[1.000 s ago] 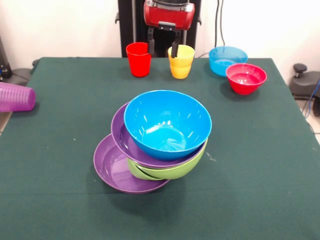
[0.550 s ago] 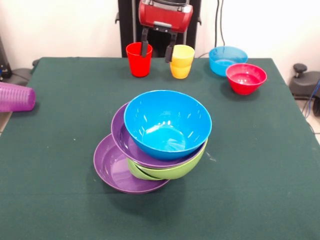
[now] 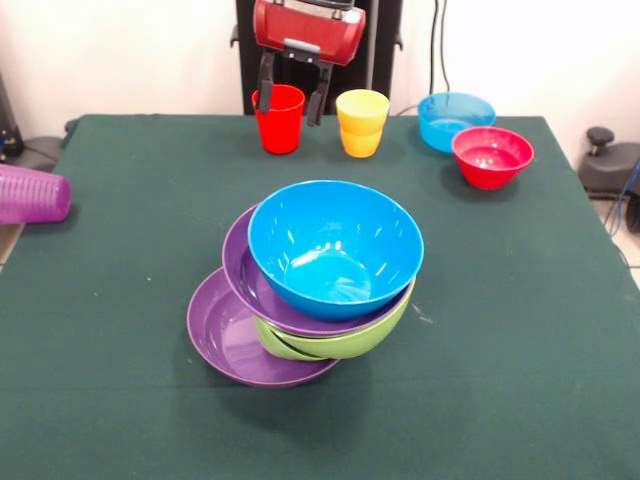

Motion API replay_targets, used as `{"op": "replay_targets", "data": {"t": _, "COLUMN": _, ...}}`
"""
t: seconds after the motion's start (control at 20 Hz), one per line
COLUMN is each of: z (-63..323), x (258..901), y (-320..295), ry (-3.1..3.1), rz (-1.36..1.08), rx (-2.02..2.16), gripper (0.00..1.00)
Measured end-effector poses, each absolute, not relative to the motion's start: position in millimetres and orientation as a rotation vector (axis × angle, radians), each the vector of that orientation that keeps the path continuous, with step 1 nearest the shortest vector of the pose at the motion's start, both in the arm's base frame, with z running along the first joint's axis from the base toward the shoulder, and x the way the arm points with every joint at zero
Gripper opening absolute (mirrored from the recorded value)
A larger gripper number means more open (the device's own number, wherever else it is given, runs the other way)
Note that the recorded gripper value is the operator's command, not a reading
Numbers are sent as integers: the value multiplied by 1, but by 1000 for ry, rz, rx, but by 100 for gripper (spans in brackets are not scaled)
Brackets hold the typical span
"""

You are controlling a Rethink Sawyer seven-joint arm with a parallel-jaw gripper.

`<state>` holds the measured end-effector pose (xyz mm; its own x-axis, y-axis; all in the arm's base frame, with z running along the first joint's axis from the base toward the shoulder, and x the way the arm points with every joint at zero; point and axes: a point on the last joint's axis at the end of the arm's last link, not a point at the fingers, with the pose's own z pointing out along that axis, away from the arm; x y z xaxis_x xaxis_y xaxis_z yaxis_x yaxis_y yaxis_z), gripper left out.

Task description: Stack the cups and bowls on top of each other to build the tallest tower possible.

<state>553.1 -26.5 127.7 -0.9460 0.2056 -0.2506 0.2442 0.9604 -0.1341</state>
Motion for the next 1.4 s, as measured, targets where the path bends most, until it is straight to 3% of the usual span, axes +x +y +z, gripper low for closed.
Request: {"op": "replay_targets", "data": {"t": 1.4, "z": 116, "x": 563, "y": -15, "ry": 2844, "rz": -189, "rx": 405, "gripper": 100}}
